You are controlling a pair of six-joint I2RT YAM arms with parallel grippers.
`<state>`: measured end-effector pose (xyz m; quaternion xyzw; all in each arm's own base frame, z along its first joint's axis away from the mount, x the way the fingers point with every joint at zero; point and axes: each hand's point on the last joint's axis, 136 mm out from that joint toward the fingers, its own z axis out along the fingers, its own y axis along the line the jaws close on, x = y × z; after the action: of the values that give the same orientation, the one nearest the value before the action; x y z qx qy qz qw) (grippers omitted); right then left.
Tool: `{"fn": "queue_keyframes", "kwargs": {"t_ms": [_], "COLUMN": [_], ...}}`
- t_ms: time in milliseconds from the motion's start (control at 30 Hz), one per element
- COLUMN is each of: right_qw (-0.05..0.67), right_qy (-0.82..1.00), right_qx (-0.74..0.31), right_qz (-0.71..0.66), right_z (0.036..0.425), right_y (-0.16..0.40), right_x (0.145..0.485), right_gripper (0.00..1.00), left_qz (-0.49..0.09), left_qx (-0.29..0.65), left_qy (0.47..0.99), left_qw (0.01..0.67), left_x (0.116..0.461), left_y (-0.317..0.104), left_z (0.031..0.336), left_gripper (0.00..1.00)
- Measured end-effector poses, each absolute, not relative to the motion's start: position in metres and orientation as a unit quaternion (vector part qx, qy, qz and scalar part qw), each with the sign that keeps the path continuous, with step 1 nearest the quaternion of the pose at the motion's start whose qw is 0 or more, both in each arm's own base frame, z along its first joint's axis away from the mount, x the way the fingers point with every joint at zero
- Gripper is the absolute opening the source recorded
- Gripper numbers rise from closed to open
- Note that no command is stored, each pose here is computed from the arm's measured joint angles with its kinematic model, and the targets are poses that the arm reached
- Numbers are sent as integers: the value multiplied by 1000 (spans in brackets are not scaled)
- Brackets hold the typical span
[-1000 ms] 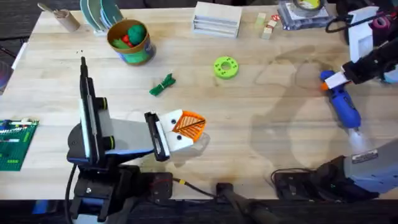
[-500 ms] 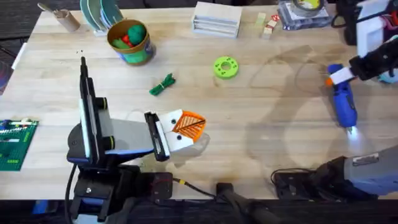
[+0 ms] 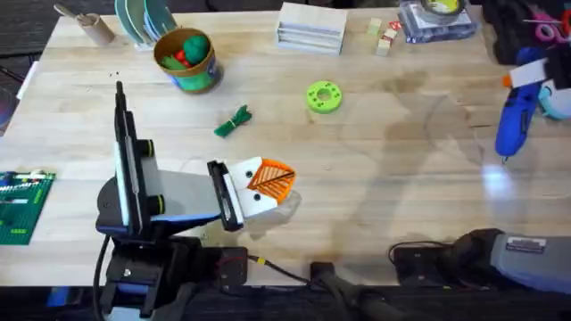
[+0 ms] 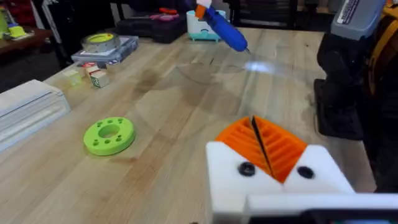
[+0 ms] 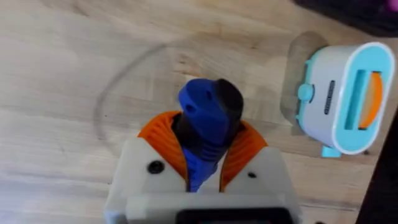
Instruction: Pick up the gripper from the table and insert it into the empty holder that is missing its gripper. Then pick up a screw, insert it into the mounting hole, and use the screwdriver to tighten it. Finally, clean up the table by picking up the vegetable and placing it into the bucket.
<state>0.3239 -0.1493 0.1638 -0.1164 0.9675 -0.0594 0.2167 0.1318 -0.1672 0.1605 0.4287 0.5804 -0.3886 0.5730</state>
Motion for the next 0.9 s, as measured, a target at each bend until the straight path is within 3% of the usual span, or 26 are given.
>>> {"fn": "queue_keyframes", "kwargs": {"t_ms": [467,533,900], "right_qw": [395,463,655], "right_qy": [913,880,736], "right_qx": [-92,-96,-152], "right_qz": [-48,-40,77], "right_z": [272,295,328], "right_y": [-104,-84,23], "right_x": [309,300,292], "right_gripper": [197,191,174], "left_qz": [-389,-389,-388], "left_qx": [429,429,429], "left_qy": [580,580,581], "left_qw": [573,573,573], "left_x": [132,132,132], "left_y": [-167,-167,-167], "left_z": [160,161,160], "left_gripper": [12,12,12]}}
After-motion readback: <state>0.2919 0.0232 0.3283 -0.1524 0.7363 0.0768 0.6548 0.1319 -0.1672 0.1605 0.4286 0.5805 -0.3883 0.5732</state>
